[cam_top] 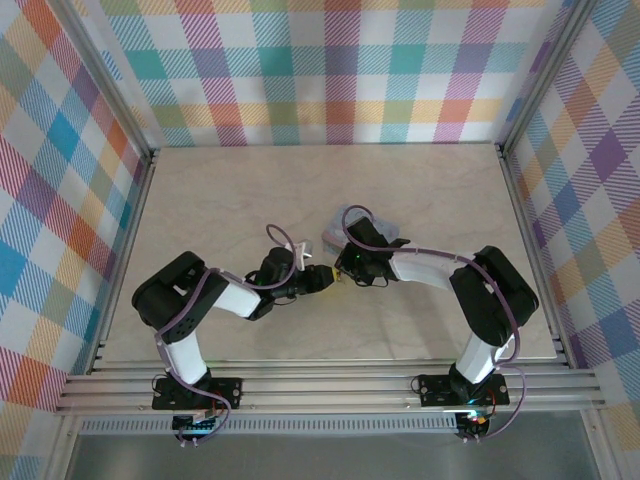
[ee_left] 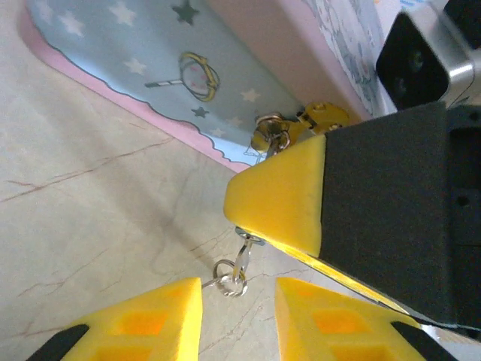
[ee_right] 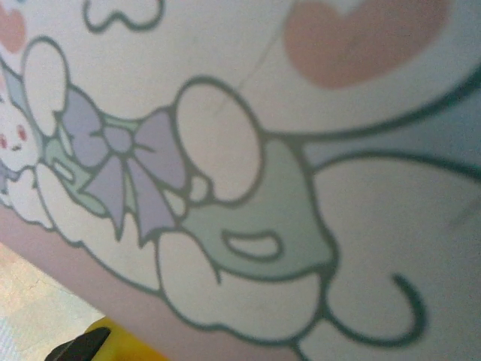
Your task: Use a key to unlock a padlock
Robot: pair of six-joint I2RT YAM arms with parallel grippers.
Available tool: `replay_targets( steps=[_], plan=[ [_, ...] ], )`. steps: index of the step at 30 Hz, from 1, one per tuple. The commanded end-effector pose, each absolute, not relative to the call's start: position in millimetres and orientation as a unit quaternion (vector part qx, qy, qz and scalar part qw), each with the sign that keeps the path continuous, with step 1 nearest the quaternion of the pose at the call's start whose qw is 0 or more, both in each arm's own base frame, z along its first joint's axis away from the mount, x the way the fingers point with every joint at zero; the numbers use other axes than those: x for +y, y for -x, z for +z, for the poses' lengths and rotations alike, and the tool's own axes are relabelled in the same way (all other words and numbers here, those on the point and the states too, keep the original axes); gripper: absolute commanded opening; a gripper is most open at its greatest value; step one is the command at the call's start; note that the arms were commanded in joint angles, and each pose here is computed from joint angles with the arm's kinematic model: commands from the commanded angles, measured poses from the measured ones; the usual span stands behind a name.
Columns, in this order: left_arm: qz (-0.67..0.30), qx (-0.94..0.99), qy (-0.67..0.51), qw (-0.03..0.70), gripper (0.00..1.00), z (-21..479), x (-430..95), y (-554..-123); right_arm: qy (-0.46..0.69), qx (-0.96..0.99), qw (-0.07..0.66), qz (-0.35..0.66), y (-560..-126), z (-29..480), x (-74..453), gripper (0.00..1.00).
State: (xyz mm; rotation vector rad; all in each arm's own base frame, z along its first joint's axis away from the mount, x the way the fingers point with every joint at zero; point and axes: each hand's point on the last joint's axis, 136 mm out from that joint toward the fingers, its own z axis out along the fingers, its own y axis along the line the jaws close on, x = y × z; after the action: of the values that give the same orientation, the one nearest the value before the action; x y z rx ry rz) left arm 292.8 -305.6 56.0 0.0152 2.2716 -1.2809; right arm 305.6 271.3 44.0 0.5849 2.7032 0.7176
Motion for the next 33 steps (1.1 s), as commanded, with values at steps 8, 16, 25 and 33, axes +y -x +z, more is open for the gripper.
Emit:
replay_targets(
  steps=[8, 16, 25, 33],
  plan=[
    [-0.555, 0.792, 0.017, 0.255, 0.31, 69, -309, -292, -0.220, 0.928, 0.133, 0.270, -303, 53, 273, 0.00],
    [-0.573, 0.778, 0.035, 0.256, 0.30, 64, -316, -299, -0.222, 0.926, 0.124, 0.280, -303, 57, 277, 0.00],
    [-0.584, 0.771, 0.032, 0.252, 0.20, 66, -327, -305, -0.225, 0.923, 0.116, 0.289, -302, 57, 280, 0.00],
    [-0.585, 0.771, 0.033, 0.248, 0.21, 64, -333, -302, -0.231, 0.920, 0.104, 0.298, -302, 57, 282, 0.00]
  ],
)
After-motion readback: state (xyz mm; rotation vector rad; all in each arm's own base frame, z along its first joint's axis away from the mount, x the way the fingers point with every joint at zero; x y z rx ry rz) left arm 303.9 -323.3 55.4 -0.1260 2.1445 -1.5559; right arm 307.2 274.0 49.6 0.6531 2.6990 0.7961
